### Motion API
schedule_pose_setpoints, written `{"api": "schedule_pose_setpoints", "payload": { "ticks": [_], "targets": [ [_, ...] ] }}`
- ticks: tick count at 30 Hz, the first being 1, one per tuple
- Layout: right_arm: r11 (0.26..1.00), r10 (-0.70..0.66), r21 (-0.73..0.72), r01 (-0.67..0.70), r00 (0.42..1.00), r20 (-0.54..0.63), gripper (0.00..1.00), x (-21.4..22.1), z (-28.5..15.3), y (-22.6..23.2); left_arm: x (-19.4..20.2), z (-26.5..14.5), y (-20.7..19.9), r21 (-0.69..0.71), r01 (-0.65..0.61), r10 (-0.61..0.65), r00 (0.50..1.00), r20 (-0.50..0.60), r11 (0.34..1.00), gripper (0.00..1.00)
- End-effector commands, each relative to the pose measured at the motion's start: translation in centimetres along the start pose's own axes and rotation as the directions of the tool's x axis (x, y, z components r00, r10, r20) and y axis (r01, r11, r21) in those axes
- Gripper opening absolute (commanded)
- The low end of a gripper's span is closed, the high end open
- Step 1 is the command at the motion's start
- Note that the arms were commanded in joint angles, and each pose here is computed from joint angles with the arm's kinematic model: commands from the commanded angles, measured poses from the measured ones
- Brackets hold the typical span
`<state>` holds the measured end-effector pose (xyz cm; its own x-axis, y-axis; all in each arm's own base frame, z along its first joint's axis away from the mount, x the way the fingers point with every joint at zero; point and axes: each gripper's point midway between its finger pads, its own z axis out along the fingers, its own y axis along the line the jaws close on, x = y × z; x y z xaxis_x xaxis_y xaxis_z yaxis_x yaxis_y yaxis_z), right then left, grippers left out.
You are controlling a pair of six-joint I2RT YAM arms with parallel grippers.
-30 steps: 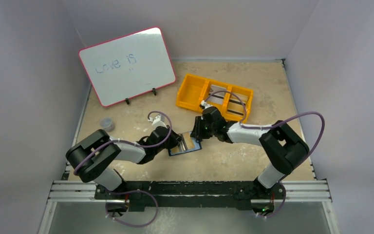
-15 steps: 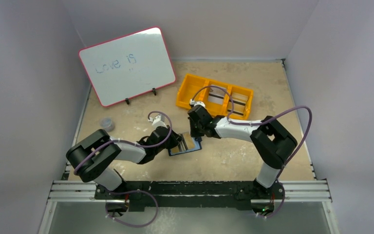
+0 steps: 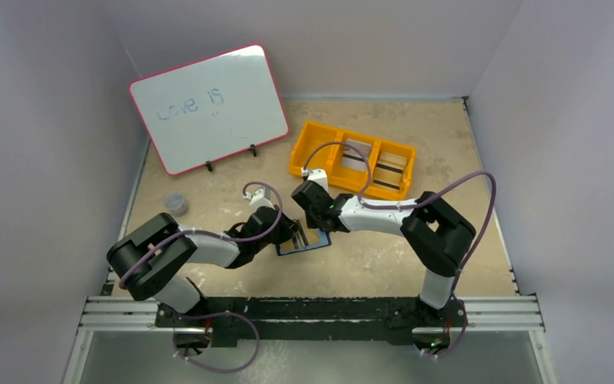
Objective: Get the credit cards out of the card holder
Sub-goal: Remove the credit card from the card holder.
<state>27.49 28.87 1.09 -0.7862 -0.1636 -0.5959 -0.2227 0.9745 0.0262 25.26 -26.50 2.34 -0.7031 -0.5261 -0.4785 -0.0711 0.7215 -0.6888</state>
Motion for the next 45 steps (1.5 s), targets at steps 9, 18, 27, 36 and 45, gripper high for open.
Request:
{"api": "schedule_pose_setpoints", "payload": {
  "ticks": [9,18,27,36,45],
  "targets": [
    [0.946,-0.047,0.291,0.144,0.947,-0.318,0.04,11.0,2.0,-6.3,-0.5,-1.5,3.1,-0.165,-0.131,0.129,0.991,-0.025,0.978,0.0],
    [0.931,-0.023,0.338,0.141,0.944,-0.33,0.04,11.4,2.0,-7.0,-0.6,-2.6,4.0,-0.177,-0.137,0.135,0.991,-0.022,0.975,0.0],
    [0.929,-0.011,0.346,0.131,0.945,-0.328,0.04,11.4,1.9,-7.0,-0.2,-3.1,4.5,-0.171,-0.148,0.143,0.989,-0.04,0.974,0.0],
    [0.933,0.0,0.34,0.118,0.944,-0.329,0.05,11.5,1.8,-7.0,-2.0,-4.6,3.2,-0.165,-0.157,0.159,0.987,-0.002,0.974,0.0],
    [0.984,0.062,0.179,-0.017,0.965,-0.253,0.07,7.8,0.8,-3.9,-4.4,-7.1,1.0,-0.113,-0.134,0.143,0.987,0.07,0.985,0.0]
  ]
}}
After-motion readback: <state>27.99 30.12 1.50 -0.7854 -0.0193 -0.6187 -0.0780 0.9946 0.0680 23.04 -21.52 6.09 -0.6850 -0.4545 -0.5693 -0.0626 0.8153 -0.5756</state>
